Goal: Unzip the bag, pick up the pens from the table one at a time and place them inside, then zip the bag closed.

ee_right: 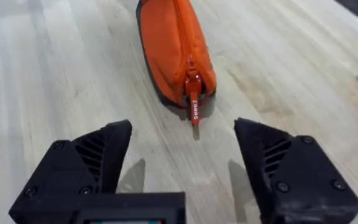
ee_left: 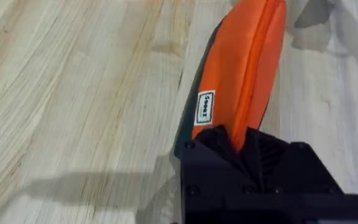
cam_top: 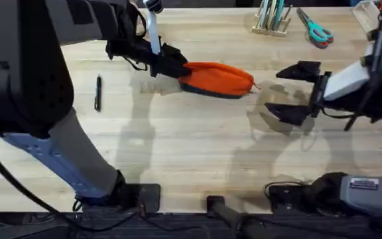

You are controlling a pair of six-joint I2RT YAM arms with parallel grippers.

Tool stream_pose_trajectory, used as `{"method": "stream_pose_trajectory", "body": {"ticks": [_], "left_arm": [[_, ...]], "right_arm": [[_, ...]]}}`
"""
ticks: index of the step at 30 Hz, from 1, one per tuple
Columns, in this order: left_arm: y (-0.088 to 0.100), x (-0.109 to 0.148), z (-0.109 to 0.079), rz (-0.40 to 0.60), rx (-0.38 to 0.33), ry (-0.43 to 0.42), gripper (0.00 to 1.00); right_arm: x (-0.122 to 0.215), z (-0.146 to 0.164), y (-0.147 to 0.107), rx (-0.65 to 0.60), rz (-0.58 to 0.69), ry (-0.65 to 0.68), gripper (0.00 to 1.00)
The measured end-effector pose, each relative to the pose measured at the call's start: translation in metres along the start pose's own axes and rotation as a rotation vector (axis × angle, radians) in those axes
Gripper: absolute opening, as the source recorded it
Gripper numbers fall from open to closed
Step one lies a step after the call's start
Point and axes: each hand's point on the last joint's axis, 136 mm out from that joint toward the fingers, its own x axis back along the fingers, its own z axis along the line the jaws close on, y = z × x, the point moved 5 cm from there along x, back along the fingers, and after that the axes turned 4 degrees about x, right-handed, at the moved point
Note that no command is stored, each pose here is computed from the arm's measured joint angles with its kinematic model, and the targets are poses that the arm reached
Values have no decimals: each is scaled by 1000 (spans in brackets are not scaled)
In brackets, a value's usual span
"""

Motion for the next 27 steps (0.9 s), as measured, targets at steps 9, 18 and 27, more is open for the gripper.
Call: {"method": "stream_pose_trajectory", "body": {"ticks": [9, 18, 27], "left_arm": [[0, 0, 0, 0, 0, 0, 41], [0, 0, 0, 0, 1, 0, 41], [0, 0, 0, 0, 1, 0, 41]], "right_arm": [[-44, -9, -8, 49, -24, 74, 986], [-67, -19, 2, 81, -57, 77, 879], [-67, -19, 6, 20, -86, 90, 510]]}}
